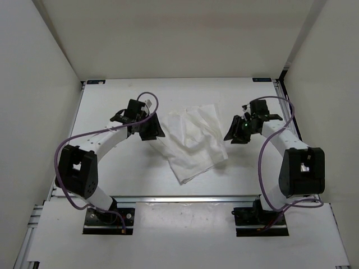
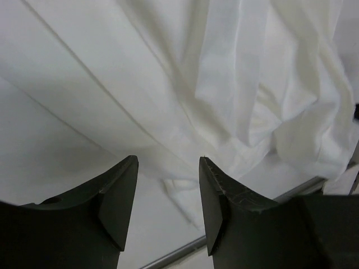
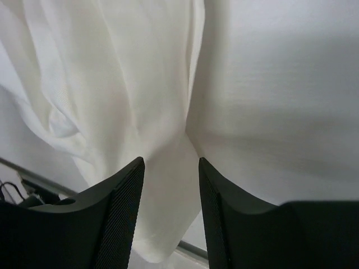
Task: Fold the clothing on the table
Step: Flatten the skirt out
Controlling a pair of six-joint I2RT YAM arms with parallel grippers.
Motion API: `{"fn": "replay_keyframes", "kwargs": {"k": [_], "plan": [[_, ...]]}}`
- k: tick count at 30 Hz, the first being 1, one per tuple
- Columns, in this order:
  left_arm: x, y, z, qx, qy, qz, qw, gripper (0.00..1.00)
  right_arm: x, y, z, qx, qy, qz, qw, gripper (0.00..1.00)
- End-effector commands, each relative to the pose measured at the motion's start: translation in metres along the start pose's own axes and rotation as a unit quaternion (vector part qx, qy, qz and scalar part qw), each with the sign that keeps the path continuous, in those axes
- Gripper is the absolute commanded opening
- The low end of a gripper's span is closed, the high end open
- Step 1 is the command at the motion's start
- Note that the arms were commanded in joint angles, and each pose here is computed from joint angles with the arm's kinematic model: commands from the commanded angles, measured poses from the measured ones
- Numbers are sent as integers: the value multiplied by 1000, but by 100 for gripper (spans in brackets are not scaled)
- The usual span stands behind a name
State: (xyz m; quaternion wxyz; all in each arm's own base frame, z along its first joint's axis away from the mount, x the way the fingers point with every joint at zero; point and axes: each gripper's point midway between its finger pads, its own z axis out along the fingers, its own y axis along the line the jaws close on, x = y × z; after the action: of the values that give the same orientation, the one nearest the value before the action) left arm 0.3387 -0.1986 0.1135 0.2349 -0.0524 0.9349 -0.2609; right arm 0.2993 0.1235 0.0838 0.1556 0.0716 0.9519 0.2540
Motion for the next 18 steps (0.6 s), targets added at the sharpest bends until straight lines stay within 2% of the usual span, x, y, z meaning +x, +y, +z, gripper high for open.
{"fn": "replay_keyframes", "kwargs": {"k": [1, 5, 7, 12, 18], "plan": [[40, -2, -6, 12, 39, 6, 999, 58, -47, 0, -36, 28, -78, -23, 996, 49], [73, 17, -5, -33, 77, 16, 996, 59, -62, -1, -63, 32, -117, -25, 992, 51], [76, 24, -1, -36, 78, 7, 996, 59, -62, 3, -68, 17, -125, -19, 992, 50], [65, 19, 18, -3, 36, -19, 999, 58, -48, 10, -60, -21, -104, -5, 994, 50], [50, 16, 51, 13, 23, -45, 999, 59, -28, 28, -48, -46, -79, -18, 996, 50]]}}
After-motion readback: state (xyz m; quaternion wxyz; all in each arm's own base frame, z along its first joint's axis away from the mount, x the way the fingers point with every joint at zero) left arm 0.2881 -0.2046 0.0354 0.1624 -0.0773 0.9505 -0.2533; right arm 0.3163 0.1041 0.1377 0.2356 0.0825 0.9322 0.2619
